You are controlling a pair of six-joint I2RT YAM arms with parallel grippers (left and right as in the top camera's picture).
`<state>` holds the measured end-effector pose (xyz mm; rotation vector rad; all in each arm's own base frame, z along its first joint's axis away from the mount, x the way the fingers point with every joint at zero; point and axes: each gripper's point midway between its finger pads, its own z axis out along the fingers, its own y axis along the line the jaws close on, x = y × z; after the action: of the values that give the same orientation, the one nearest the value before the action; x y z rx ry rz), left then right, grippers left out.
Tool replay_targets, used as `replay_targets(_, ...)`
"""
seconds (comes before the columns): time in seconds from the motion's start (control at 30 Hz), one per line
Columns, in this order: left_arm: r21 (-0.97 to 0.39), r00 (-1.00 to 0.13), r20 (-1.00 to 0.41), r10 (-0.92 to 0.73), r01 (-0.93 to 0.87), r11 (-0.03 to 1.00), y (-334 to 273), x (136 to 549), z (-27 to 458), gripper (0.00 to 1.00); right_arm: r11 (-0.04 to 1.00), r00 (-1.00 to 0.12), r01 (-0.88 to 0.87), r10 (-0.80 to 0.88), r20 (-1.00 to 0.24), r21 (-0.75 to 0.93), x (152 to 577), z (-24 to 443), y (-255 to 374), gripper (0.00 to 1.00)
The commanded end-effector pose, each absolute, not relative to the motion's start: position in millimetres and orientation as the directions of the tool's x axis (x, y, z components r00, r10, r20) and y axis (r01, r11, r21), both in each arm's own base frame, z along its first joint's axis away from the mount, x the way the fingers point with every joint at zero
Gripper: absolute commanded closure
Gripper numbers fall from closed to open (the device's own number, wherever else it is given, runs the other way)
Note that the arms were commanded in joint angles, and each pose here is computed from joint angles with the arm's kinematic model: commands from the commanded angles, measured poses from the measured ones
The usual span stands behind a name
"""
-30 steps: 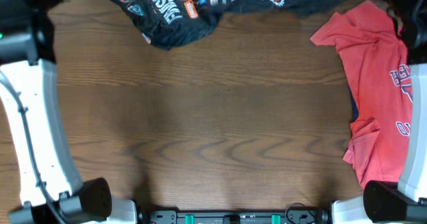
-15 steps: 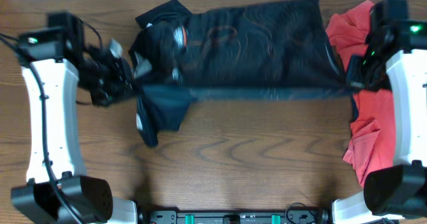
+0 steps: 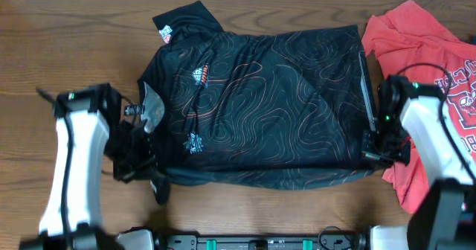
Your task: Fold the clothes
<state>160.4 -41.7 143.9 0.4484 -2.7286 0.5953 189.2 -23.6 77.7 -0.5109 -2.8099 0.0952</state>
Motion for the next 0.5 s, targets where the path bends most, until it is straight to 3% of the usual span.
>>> replay_targets(0.0, -0.343, -0.919, 0.298, -0.259, -0.357, 0.869, -40.9, 152.0, 150.1, 0.94, 0.910, -0.894, 0.410, 0.416, 0.168, -0.066, 194.5, 93.2, -22.2, 0.99)
replay_targets(0.1, -0.360, -0.942, 0.204, -0.267, -0.326, 0.874, -39.6, 158.7, 155.5, 0.94, 0.904, -0.901, 0.426, 0.428, 0.075, -0.037, 206.9, 100.8, -23.6, 0.99)
replay_targets(0.3, -0.395, -0.955, -0.064, -0.291, -0.243, 0.886, -28.4, 222.9, 153.6, 0.94, 0.908, -0.898, 0.418, 0.419, -0.136, 0.036, 262.0, 101.8, -29.2, 0.99)
replay_targets(0.47, -0.431, -0.915, -0.143, -0.378, -0.286, 0.856, -21.3, 274.0, 143.9, 0.94, 0.912, -0.878, 0.403, 0.408, -0.251, 0.074, 301.6, 98.6, -33.2, 0.99)
